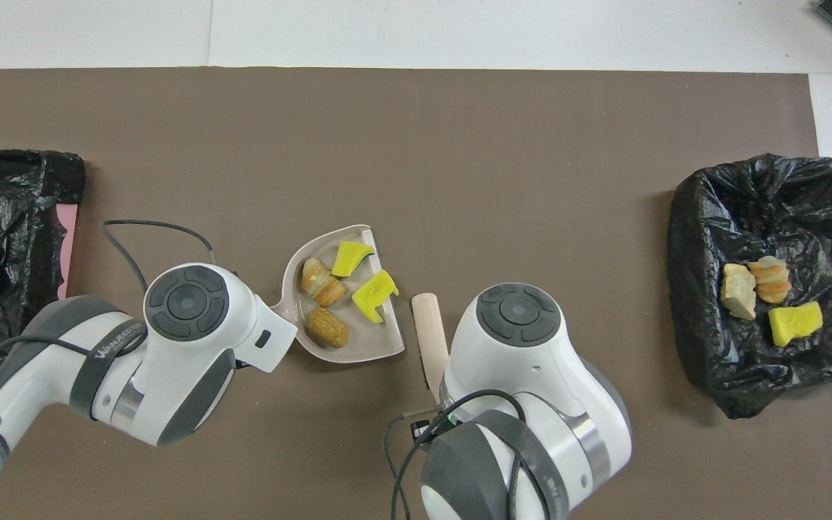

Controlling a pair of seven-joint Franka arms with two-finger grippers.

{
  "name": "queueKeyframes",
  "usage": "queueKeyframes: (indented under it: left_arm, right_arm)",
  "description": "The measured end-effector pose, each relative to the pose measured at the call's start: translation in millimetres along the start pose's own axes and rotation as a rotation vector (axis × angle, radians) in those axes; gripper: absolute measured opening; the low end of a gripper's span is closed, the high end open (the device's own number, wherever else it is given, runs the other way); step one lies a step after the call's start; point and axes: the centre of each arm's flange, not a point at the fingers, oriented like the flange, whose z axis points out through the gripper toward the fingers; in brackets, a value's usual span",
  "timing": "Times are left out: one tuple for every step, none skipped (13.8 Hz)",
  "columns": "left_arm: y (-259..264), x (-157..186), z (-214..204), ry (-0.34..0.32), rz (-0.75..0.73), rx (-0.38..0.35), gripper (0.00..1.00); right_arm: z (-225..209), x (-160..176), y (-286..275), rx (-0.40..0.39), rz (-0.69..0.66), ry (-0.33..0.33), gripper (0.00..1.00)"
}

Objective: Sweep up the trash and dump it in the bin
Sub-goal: 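Carry the dustpan with the left gripper and tip it into the bag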

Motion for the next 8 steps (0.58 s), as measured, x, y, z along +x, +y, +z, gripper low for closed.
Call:
queueKeyframes:
  left_arm:
    - [-12, -16, -8, 0.009, 0.010, 0.015, 0.32]
    - [-23, -35, -19, 0.018, 0.016, 0.034, 0.32]
    - [-32, -55, -28, 0.024, 0.025, 0.050, 0.32]
    - [-40, -78, -38, 0.027, 0.040, 0.065, 0.32]
    - [-47, -101, -46, 0.025, 0.053, 0.072, 0.32]
    - [-54, -123, -54, 0.021, 0.063, 0.073, 0.32]
    - [-60, -144, -63, 0.024, 0.067, 0.072, 0.32]
    - [-66, -164, -72, 0.034, 0.059, 0.067, 0.32]
  right_arm:
    - [2, -4, -6, -0.007, 0.008, 0.001, 0.26]
    - [3, -9, -11, -0.013, 0.018, 0.003, 0.26]
    - [5, -13, -17, -0.019, 0.028, 0.007, 0.26]
    - [10, -18, -28, -0.024, 0.041, 0.021, 0.26]
    - [16, -23, -40, -0.028, 0.054, 0.041, 0.26]
    - [23, -27, -52, -0.032, 0.064, 0.057, 0.26]
    - [31, -30, -62, -0.035, 0.069, 0.070, 0.26]
    - [39, -31, -71, -0.036, 0.074, 0.080, 0.26]
